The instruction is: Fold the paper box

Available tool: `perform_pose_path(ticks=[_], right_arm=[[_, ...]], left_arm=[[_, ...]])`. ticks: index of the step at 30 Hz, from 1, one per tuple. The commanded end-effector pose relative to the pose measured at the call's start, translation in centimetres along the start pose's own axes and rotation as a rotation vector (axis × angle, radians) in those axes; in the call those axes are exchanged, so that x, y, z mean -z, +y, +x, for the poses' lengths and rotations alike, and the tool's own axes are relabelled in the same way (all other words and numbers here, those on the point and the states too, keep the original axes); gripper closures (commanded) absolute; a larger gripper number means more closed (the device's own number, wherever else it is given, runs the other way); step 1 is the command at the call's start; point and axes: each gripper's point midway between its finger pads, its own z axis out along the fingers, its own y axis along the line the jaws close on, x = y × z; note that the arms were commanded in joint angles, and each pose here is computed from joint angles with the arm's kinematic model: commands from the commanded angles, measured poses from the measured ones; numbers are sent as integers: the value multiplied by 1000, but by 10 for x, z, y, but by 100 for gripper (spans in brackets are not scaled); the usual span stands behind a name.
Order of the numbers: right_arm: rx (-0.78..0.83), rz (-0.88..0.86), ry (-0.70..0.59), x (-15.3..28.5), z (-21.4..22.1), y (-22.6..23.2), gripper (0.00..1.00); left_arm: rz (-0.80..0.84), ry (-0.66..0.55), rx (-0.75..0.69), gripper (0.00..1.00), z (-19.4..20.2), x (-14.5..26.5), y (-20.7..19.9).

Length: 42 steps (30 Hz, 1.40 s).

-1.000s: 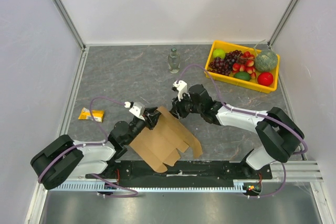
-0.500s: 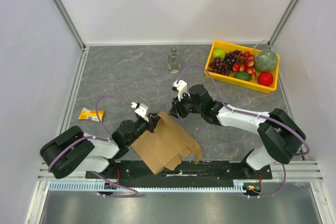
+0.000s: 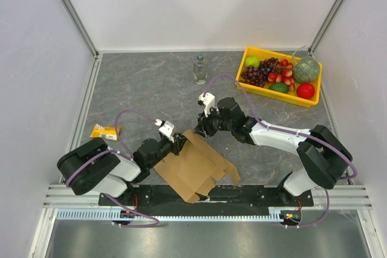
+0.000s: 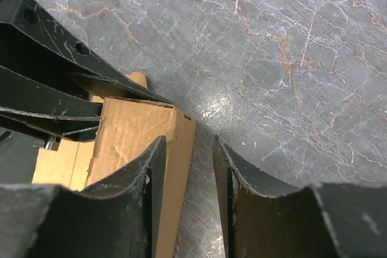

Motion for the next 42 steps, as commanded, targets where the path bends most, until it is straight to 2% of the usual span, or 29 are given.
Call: perform_pose_path(ticks=[1,5,12,19,28,34,39,42], right_arm=[[30,-32,-49,2,-19,10,56],[32,-33,-42,2,-17,9,56],[33,-34,-41,3,-17,11,56],[39,-22,-44,6,-20,10,56],[86,91,-90,20,-38,-6,53],[57,158,-145,21,-47,-16,55],[-6,180,-209,14,-48,-22,67],[-26,168,-226,9,-48,-21,71]], left_arm=[[-8,42,-6,72,18,9,2],[-18,45,-10,73,20,7,4],[-15,51,-15,83,25,3,3],[-54,0,-44,98,18,-9,6],[-103,-82,-170,98,-4,-42,8],[-106,-95,-174,98,0,-43,8],[-114,-98,-173,95,6,-40,8],[-115,-100,-173,94,6,-41,7]])
